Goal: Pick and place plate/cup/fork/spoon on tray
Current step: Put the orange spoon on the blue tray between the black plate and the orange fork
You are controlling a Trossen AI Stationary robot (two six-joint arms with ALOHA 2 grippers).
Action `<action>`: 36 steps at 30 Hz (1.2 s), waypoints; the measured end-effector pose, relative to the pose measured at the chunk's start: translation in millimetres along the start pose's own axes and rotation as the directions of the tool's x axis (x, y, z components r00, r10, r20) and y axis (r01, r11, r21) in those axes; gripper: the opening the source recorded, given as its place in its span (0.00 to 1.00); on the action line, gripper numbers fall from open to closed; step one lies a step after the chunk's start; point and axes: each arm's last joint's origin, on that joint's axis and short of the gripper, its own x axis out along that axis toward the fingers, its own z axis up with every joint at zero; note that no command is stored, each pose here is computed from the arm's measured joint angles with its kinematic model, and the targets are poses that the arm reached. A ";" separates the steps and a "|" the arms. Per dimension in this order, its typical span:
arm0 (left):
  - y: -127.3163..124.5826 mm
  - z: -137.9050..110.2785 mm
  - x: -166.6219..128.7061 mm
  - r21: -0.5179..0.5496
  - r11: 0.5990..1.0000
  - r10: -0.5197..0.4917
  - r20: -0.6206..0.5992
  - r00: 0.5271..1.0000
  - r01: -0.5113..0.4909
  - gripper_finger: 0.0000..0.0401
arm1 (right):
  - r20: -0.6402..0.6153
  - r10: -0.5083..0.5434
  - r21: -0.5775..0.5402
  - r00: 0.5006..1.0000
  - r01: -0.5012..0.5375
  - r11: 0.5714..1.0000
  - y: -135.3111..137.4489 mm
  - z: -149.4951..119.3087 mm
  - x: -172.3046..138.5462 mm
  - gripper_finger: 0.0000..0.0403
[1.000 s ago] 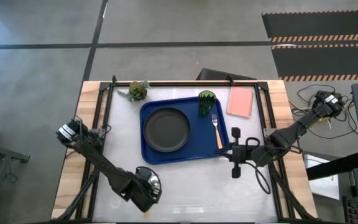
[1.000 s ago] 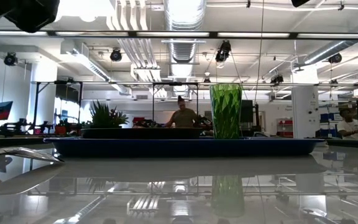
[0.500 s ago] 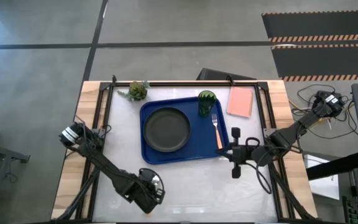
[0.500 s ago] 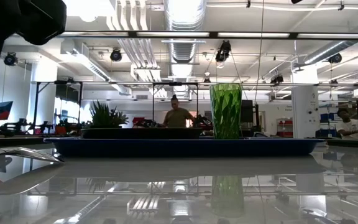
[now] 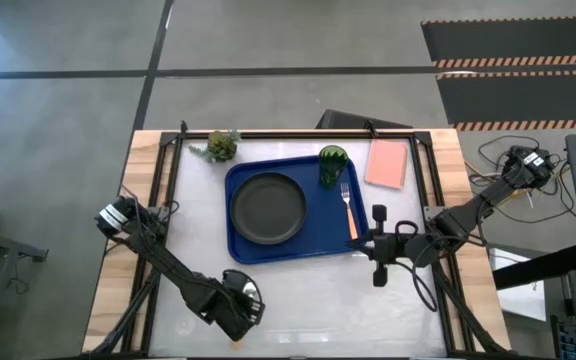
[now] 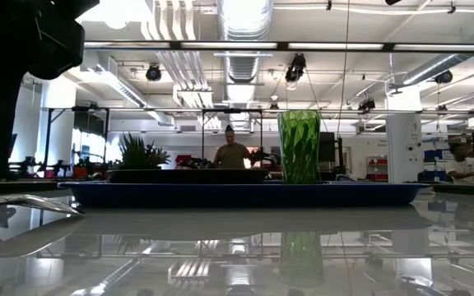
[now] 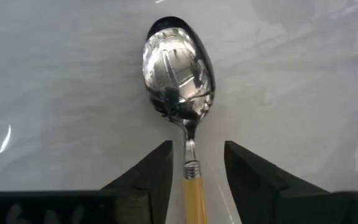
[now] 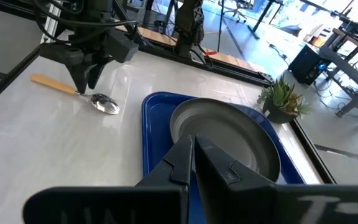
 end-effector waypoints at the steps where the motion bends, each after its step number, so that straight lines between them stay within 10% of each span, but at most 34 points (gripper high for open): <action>1: -0.2 -0.2 0.9 0.003 1.000 -0.001 0.001 1.000 0.001 0.32 | 0.000 0.000 0.000 1.000 0.000 1.000 0.0 0.0 0.0 0.02; 15: 11.2 -1.1 22.0 0.035 0.998 0.050 0.021 0.999 -0.050 0.33 | -0.001 0.001 0.015 1.000 -0.001 1.000 0.1 -0.1 0.0 0.02; 29: 16.6 0.2 21.2 0.069 0.995 0.065 0.017 0.998 -0.066 0.02 | -0.002 0.001 0.010 1.000 -0.001 1.000 0.1 -0.1 0.0 0.02; 36: 1.1 9.0 -22.0 0.253 0.958 -0.162 0.074 0.984 0.138 0.00 | -0.004 0.001 0.009 1.000 -0.001 1.000 0.1 -0.4 0.0 0.02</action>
